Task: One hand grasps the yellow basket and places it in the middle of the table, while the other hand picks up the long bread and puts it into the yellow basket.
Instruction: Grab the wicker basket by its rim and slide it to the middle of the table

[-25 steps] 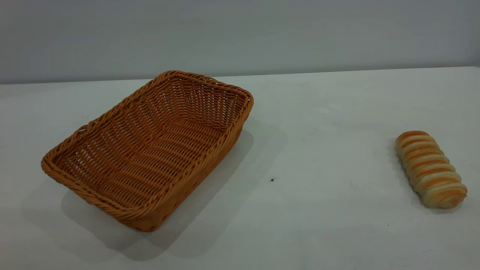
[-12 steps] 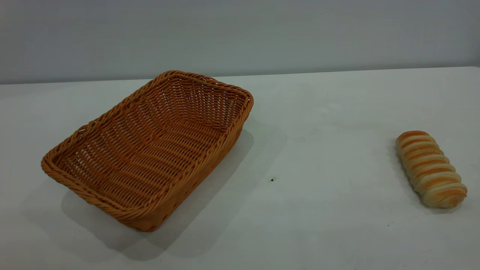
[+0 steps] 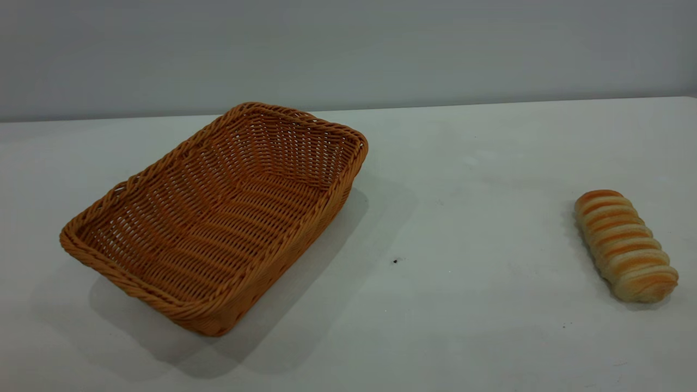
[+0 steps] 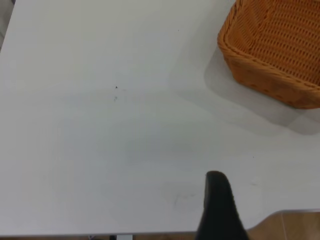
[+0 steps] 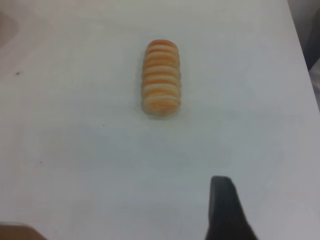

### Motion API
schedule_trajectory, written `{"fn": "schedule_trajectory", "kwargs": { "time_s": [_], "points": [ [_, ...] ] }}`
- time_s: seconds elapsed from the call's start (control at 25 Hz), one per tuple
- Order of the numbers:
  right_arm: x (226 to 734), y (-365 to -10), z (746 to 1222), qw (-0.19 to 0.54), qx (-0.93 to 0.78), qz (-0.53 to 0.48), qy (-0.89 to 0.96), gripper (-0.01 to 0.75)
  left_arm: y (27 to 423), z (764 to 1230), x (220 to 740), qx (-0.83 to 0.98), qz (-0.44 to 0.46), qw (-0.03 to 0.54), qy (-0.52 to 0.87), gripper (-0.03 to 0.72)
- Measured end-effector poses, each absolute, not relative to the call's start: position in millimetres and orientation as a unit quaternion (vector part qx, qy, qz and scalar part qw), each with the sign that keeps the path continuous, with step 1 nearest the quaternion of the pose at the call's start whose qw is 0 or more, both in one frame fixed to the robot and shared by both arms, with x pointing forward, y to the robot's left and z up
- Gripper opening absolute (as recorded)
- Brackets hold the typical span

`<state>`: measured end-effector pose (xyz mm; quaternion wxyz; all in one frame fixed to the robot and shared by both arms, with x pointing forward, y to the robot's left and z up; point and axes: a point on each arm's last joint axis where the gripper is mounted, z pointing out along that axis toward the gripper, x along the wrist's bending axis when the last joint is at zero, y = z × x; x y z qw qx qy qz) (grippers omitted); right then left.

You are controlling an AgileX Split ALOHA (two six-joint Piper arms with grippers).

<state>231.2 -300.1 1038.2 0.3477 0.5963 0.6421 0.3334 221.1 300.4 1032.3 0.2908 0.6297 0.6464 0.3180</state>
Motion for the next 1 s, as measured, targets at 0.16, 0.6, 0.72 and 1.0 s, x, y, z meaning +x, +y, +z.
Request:
{"fn": "schedule_trajectory", "kwargs": {
  "time_s": [0.16,0.6,0.72,1.0],
  "points": [
    [231.2,-300.1,1038.2,0.348,0.596,0.333,0.642,0.484,300.6,1032.3,221.1,0.633,0.316,0.293,0.643,0.557],
    [231.2,-300.1,1038.3,0.342,0.587,0.339,0.650,0.484,305.0,1032.6,223.9,0.665,0.291,0.307,0.615,0.537],
    [231.3,-299.1,1038.5,0.336,0.589,0.347,0.648,0.484,304.5,1034.6,235.2,0.668,0.269,0.285,0.633,0.521],
    [248.9,-306.3,1064.4,0.352,0.591,0.330,0.646,0.484,298.7,1050.8,290.1,0.642,0.222,0.265,0.684,0.513]
  ]
}}
